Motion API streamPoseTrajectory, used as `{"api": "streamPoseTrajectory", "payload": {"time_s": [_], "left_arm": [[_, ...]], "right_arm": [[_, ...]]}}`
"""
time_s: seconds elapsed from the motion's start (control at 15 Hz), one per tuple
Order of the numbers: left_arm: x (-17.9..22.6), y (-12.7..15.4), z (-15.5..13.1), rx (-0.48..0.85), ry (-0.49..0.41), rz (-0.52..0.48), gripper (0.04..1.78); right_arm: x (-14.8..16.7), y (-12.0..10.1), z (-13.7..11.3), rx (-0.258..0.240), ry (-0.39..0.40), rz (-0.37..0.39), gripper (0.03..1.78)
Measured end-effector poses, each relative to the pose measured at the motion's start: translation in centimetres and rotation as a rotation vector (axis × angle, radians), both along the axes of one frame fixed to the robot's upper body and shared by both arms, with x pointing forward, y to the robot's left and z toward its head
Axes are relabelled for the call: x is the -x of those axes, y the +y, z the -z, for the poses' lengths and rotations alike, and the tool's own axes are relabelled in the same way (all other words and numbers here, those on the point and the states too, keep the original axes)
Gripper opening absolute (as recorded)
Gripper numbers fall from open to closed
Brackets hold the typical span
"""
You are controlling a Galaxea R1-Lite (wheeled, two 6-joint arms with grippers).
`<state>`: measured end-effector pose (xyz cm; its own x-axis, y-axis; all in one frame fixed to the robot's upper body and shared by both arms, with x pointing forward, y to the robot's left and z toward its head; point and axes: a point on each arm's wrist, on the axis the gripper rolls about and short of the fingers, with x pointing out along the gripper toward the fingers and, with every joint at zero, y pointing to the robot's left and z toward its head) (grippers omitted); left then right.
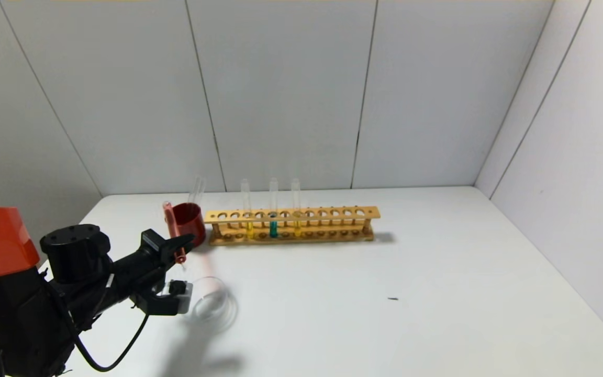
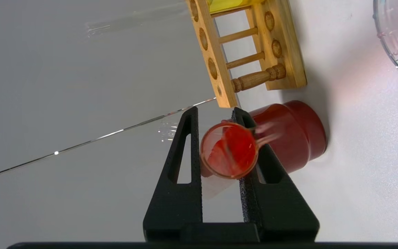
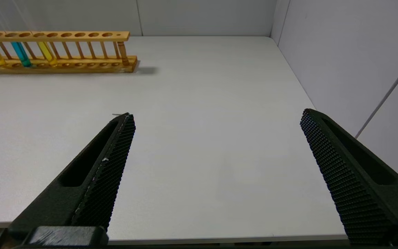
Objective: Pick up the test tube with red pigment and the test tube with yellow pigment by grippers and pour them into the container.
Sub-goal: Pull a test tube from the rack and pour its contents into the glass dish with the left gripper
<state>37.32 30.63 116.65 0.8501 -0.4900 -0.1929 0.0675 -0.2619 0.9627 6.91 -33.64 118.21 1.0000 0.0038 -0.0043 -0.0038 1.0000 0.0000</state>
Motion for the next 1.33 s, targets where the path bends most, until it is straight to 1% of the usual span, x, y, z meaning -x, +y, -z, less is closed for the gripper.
{"api": "streamPoseTrajectory", "payload": {"time_s": [0.4,0.87,1.33], "left_arm": [[-0.2,-0.1,0.3,-0.038,-0.013,-0.001,0.35],[-1.1,-0.4,0.6,-0.039,-0.02,0.003,0.35],[-0.8,-0.9,0.5,-0.04,-0.02,0.021,0.35]], "right_arm": [[0.0,0.0,0.0,0.0,0.0,0.0,1.75],[0.0,0.0,0.0,0.0,0.0,0.0,1.75],[0.0,0.0,0.0,0.0,0.0,0.0,1.75]]}}
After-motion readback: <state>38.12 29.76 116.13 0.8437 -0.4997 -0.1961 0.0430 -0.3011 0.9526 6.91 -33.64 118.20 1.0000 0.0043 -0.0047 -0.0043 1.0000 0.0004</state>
